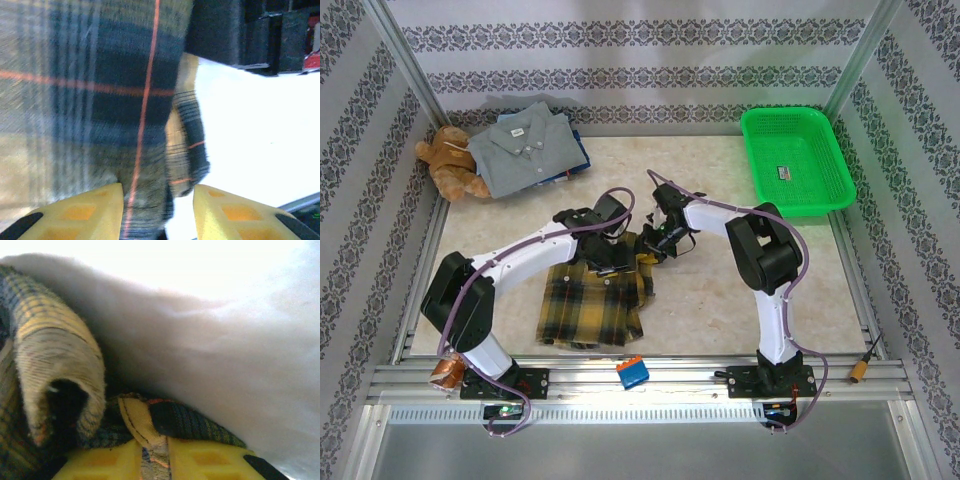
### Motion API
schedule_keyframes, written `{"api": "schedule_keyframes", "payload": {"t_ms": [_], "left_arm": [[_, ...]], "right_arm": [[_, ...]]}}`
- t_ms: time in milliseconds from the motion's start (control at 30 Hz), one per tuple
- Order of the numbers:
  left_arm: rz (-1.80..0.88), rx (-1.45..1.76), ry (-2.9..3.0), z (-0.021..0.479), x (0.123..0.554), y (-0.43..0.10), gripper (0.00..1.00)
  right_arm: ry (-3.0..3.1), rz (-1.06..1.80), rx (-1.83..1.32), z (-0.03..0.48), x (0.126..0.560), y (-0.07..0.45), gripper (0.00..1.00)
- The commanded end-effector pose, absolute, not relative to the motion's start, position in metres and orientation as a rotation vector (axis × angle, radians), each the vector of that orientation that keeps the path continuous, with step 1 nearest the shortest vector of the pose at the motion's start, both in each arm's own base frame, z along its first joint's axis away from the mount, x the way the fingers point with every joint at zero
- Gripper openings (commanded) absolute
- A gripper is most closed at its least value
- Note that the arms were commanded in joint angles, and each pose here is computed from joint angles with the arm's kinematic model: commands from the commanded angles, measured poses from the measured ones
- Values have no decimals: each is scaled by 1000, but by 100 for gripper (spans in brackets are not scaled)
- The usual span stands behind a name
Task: Fold and stack the long sleeve shirts
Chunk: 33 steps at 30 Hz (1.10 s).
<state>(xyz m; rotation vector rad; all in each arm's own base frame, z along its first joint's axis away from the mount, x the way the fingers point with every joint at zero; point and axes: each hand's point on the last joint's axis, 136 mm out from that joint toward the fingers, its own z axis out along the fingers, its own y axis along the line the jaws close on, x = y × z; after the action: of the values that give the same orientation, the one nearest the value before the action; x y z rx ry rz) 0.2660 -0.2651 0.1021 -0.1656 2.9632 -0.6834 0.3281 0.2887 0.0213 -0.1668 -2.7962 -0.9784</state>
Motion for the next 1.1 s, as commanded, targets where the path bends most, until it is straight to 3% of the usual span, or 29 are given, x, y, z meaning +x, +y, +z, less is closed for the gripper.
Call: {"api": "schedule_keyframes", "payload": {"t_ms": [0, 133, 300, 433, 667, 867, 900, 1067], "left_arm": [[-1080, -219, 2744, 147, 287, -305, 48], [-1248, -247, 2570, 191, 298, -303, 55], [-1076, -454, 2508, 208, 297, -213, 65], [-998, -570, 2525, 191, 285, -159, 71], [-771, -654, 2689, 117, 263, -129, 73], [-930, -717, 2609, 95, 265, -142, 72], [-940, -720, 2613, 91, 264, -143, 71], [-932, -677, 2640, 86, 260, -146, 70]], "right_arm": [[-2853, -769, -288, 1, 327, 239, 32], [-2910, -820, -294, 35, 333, 212, 41], [-2969, -777, -57, 71, 285, 201, 52], [-3008, -769, -11, 66, 255, 192, 60], [-3007, -802, -6, 66, 270, 203, 62], [-3023, -793, -11, 58, 226, 208, 71], [-3046, -804, -41, 55, 224, 207, 77], [-3097, -935, -73, 42, 234, 223, 84]]}}
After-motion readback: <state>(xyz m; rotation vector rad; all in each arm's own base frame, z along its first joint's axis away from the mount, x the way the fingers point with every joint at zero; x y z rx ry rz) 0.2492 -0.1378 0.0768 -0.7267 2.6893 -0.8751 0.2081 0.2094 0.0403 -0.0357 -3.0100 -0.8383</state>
